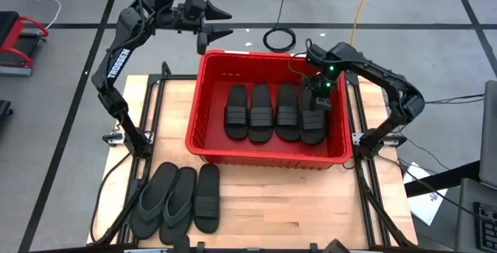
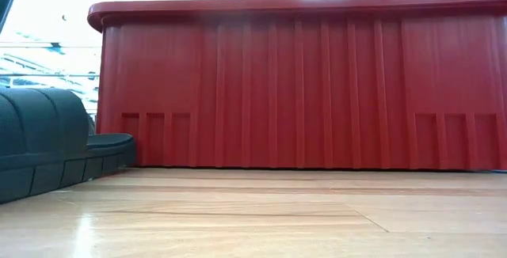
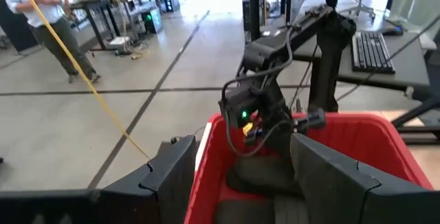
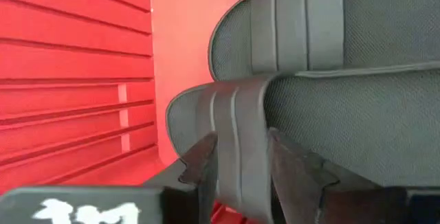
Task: Pick and place slides into bin
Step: Put the black slipper into the red organizer bin
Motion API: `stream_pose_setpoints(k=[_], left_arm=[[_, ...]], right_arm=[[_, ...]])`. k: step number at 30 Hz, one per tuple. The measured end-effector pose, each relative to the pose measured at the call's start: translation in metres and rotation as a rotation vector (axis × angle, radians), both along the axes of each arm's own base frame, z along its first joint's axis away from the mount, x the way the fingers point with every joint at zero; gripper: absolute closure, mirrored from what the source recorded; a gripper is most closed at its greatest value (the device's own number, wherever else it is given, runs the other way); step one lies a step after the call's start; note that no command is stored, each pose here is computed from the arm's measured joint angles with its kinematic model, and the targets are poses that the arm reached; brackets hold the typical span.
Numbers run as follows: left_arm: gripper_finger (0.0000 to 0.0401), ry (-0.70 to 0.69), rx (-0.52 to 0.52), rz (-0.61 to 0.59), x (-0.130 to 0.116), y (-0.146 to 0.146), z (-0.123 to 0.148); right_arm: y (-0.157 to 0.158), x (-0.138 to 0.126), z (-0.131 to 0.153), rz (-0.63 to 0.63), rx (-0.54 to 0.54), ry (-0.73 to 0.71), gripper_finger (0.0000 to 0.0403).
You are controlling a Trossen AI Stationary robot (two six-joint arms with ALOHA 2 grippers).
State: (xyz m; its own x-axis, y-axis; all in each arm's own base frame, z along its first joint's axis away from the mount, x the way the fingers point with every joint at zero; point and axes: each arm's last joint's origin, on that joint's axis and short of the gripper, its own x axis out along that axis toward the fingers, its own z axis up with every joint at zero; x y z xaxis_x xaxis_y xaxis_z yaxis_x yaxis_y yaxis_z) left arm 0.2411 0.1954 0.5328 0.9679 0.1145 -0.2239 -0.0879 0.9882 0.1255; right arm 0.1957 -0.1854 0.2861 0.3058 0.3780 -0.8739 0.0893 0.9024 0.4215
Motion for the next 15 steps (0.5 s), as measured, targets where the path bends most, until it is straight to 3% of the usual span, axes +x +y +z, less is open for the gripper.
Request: stream_pose_setpoints(k=[15], left_arm=[[0.016,0.056,0.0,-0.03,-0.016,0.012,-0.007]], right_arm=[[-0.007,-0.004,-0.002,-0.014,0.033,-0.035,0.0287]])
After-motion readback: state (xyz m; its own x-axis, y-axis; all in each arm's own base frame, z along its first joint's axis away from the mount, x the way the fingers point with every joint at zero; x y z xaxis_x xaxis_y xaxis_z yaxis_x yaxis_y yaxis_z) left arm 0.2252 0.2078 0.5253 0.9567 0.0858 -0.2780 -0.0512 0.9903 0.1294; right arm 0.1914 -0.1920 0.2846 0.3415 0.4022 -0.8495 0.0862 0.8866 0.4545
